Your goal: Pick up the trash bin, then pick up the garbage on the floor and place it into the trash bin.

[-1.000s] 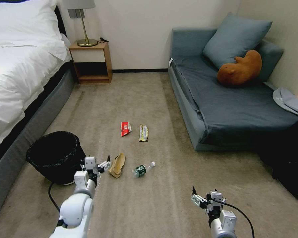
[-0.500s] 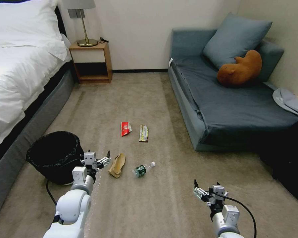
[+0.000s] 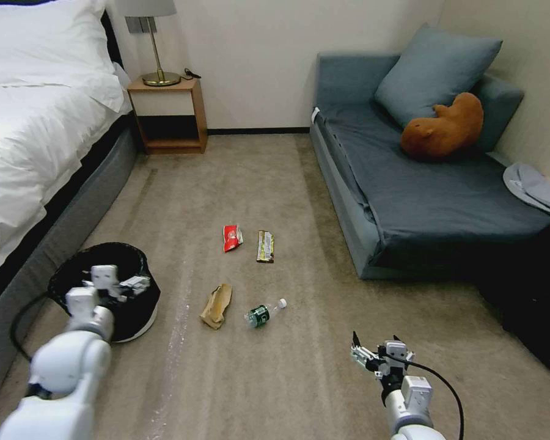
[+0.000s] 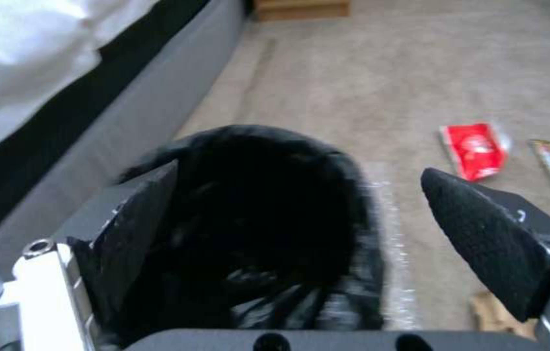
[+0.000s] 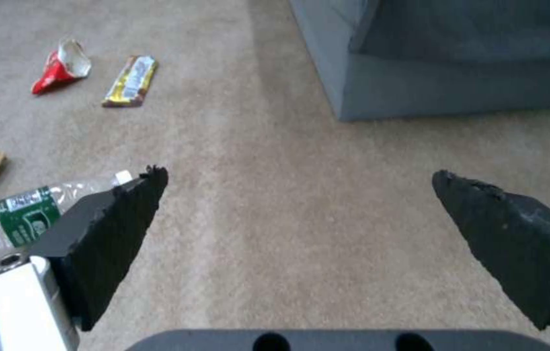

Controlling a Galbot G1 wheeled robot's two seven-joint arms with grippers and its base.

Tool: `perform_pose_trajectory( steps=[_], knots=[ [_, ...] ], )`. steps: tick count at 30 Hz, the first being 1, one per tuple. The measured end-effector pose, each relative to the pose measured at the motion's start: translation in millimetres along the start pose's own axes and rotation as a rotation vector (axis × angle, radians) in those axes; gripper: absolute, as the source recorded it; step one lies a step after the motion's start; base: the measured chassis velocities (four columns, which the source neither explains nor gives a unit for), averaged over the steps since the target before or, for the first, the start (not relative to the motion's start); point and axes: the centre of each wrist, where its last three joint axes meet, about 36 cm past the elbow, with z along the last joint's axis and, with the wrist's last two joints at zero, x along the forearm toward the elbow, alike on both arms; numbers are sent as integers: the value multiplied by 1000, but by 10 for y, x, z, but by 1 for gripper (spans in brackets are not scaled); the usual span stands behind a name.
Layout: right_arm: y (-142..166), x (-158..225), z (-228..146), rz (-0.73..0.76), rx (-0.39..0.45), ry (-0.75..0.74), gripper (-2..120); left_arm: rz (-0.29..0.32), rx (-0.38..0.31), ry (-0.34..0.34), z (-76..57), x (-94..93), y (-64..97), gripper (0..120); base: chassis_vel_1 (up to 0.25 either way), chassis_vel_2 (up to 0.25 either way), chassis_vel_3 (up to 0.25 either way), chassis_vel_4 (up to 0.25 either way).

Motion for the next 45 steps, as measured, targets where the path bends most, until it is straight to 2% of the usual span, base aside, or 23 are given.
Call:
perform_pose_trajectory(
  steps=[1,3,4,6,7,9,10,12,16,20,25,32,34,35,37,38,39,40,41,43,44,45],
  knots=[
    [0,0,0,0,0,0,100,0,0,0,0,0,0,100,0,0,0,0],
    [28,-61,-12,-8,-4,-7,100,-55,13,38,-108,-38,225,100,0,0,0,0],
    [28,-61,-12,-8,-4,-7,100,-55,13,38,-108,-38,225,100,0,0,0,0],
    [44,-99,-35,-13,-10,-14,100,-106,19,65,-138,-145,419,100,0,0,0,0],
    [44,-99,-35,-13,-10,-14,100,-106,19,65,-138,-145,419,100,0,0,0,0],
    [68,-127,-54,-21,-18,-19,100,-159,30,98,-161,-277,635,100,0,0,0,0],
    [68,-127,-54,-21,-18,-19,100,-159,30,98,-161,-277,635,100,0,0,0,0],
    [93,-149,-58,-29,-22,-21,100,-193,46,133,-174,-371,801,100,0,0,0,0],
    [117,-178,-51,-36,-25,-20,100,-226,55,168,-207,-442,961,100,0,0,0,0],
    [125,-187,-44,-39,-27,-20,100,-241,65,184,-220,-493,1010,100,0,0,0,0],
    [141,-194,-35,-45,-33,-23,100,-258,46,235,-203,-728,1074,100,0,0,0,0],
    [132,-188,-43,-47,-29,-26,100,-274,39,273,-172,-900,1136,100,0,0,0,0],
    [141,-175,-34,-47,-31,-25,100,-275,30,290,-74,-955,1132,100,0,0,0,0],
    [141,-175,-34,-47,-31,-25,100,-275,30,290,-74,-955,1132,100,0,0,0,0],
    [165,-158,-16,-52,-28,-23,100,-265,22,311,70,-1001,1084,100,0,0,0,0],
    [165,-158,-16,-52,-28,-23,100,-265,22,311,70,-1001,1084,100,0,0,0,0],
    [175,-153,-11,-54,-25,-23,100,-260,20,317,128,-1019,1059,100,0,0,0,0],
    [188,-146,-3,-57,-22,-22,100,-247,25,322,230,-1057,1016,100,0,0,0,0],
    [188,-146,-3,-57,-22,-22,100,-247,25,322,230,-1057,1016,100,0,0,0,0],
    [199,-129,13,-59,-16,-18,100,-236,30,337,372,-1120,981,100,0,0,0,0],
    [199,-129,13,-59,-16,-18,100,-236,30,337,372,-1120,981,100,0,0,0,0],
    [200,-117,20,-59,-12,-16,100,-234,29,347,437,-1157,977,100,0,0,0,0]
  ],
)
